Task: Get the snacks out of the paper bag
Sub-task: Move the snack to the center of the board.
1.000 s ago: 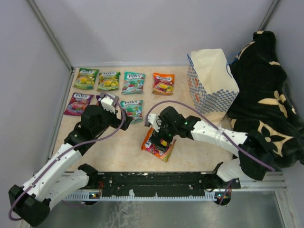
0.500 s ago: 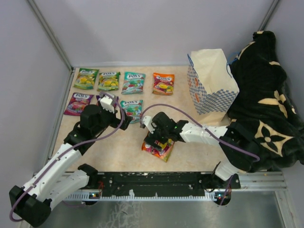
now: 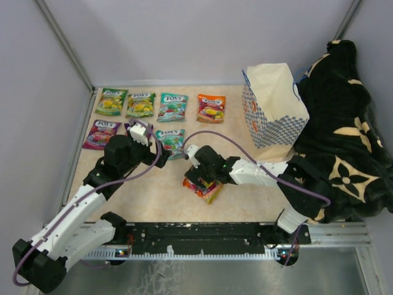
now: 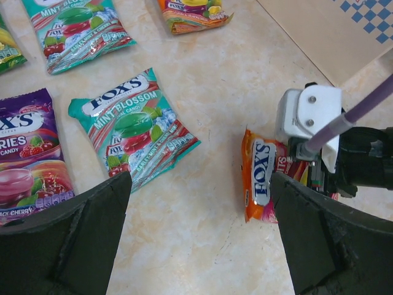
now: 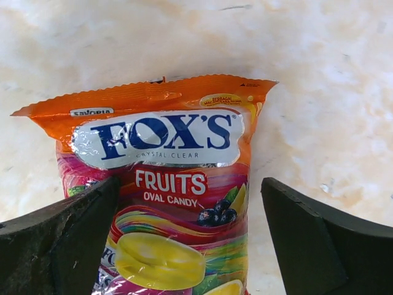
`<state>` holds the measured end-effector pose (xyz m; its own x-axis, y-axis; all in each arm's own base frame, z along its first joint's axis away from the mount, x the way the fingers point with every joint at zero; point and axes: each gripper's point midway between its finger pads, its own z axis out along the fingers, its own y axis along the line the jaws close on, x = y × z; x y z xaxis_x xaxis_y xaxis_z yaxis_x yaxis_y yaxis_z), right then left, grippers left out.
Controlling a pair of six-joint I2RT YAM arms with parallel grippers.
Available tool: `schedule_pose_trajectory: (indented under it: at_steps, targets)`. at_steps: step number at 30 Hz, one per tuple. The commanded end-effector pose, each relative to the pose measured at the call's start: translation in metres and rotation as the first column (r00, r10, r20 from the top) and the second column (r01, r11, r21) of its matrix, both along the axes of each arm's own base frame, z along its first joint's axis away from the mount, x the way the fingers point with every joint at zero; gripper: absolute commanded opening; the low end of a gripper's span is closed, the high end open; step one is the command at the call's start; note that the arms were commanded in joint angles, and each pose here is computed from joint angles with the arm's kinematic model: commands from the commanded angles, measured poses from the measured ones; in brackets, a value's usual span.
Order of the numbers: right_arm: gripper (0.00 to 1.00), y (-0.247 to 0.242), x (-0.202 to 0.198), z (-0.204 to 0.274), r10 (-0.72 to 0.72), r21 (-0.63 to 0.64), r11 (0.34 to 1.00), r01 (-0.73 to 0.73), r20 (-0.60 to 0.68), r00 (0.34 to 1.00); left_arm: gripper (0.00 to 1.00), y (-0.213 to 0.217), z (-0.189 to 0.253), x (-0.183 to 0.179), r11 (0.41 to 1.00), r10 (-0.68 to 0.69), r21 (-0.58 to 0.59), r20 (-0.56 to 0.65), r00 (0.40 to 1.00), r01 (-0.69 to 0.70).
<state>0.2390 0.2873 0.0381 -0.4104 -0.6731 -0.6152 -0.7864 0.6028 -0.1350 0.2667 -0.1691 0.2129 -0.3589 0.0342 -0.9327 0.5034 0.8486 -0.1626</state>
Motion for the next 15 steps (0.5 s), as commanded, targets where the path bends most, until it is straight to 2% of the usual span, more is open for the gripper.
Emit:
schedule_pose_trajectory:
  at_steps: [1, 4, 8, 12, 15]
  targets:
    - [0.99, -0.038, 0.030, -0.016, -0.268, -0.116, 0.952, 0.282, 0.125, 0.955, 1.00, 0.000, -0.002, 0.002, 1.000, 0.000, -0.005, 0.006, 1.000, 0.000]
    - [0.99, -0.053, 0.043, -0.021, -0.434, -0.125, 0.885, 0.448, 0.126, 0.892, 1.00, 0.000, -0.002, 0.003, 1.000, 0.000, -0.004, 0.006, 1.000, 0.000]
    - [0.99, -0.064, 0.057, -0.029, -0.596, -0.101, 0.794, 0.599, 0.060, 0.801, 1.00, 0.000, -0.002, 0.003, 1.000, 0.000, -0.004, 0.007, 1.000, 0.000]
    - [0.99, -0.071, 0.079, -0.019, -0.695, -0.019, 0.716, 0.697, 0.061, 0.716, 1.00, 0.000, -0.003, 0.003, 1.000, 0.003, -0.003, 0.004, 1.000, -0.003]
    - [0.99, -0.075, 0.099, 0.000, -0.728, 0.042, 0.684, 0.728, 0.099, 0.678, 1.00, 0.000, -0.003, 0.003, 1.000, 0.003, -0.002, 0.007, 1.000, -0.003]
